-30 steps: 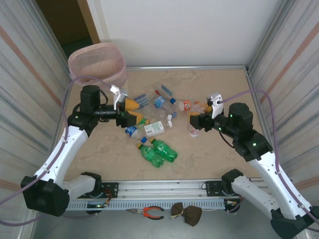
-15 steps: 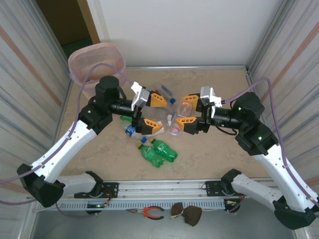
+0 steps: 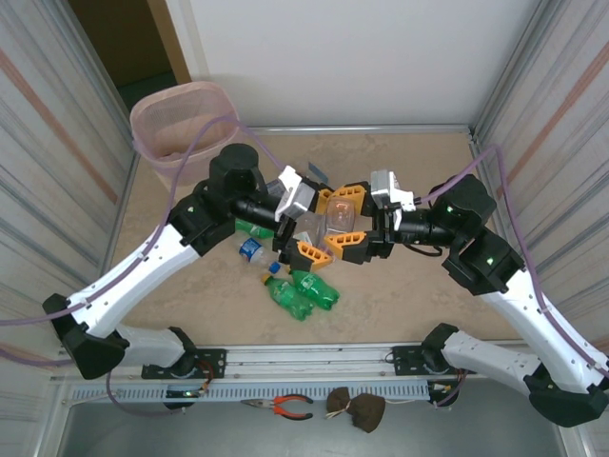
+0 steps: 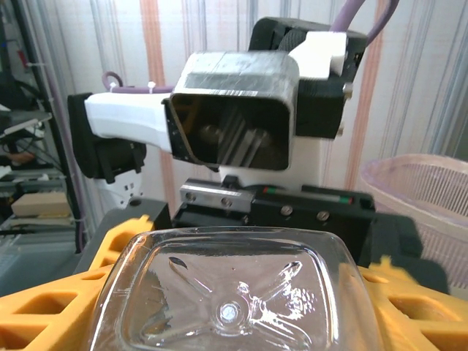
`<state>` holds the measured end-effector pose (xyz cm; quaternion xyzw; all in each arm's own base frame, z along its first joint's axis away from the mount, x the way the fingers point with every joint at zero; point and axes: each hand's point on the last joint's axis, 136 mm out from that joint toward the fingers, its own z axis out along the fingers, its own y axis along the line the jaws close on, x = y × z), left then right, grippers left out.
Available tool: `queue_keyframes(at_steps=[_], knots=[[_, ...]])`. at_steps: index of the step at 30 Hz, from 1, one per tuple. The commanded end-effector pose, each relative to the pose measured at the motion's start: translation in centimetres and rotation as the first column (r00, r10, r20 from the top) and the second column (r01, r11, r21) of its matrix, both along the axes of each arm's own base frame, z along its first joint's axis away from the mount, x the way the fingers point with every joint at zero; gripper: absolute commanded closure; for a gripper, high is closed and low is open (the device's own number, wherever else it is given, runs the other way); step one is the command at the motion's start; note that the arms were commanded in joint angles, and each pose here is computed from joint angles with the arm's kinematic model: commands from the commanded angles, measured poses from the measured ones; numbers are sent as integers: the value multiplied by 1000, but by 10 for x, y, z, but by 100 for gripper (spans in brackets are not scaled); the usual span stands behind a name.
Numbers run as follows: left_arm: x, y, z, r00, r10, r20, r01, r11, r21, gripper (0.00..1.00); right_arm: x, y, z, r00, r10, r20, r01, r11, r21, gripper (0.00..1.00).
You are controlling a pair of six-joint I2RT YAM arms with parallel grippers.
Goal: Put the plastic bottles in the bin
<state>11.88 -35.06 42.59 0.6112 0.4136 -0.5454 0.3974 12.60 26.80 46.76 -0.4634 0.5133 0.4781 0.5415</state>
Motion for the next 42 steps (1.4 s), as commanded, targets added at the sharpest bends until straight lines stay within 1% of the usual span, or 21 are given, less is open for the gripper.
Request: queue_keyframes(at_steps=[1,7,18,24,28,33,38,40,42], knots=[[-1,-3,2,1000,1,25,-2,1000,5,11,-6,-11,30,994,-45,102,37,996,77,38],[-1,-5,-2,1000,-8,20,8,1000,13,20,-10,-15,36,992,-49,114,39,995,92,38],[0,-5,-4,1000,-8,26,8,1000,21,33,-8,-15,33,992,-64,107,54,995,89,38],[0,-4,-1,999,6,47,-7,1000,14,38,-5,-14,31,992,-76,101,68,994,83,36],[2,-3,-1,998,26,65,-27,1000,12,39,-3,-15,29,991,-89,98,81,993,81,31],[4,-2,-1,995,51,81,-52,999,16,40,-1,-19,26,989,-118,87,111,991,74,18],[12,4,0,989,104,102,-107,994,24,40,-1,-26,23,984,-155,82,150,986,71,13],[19,8,0,984,142,107,-145,989,29,40,0,-30,22,982,-173,78,168,983,70,13],[30,14,0,972,205,115,-211,977,38,40,0,-34,21,978,-193,78,188,980,69,12]])
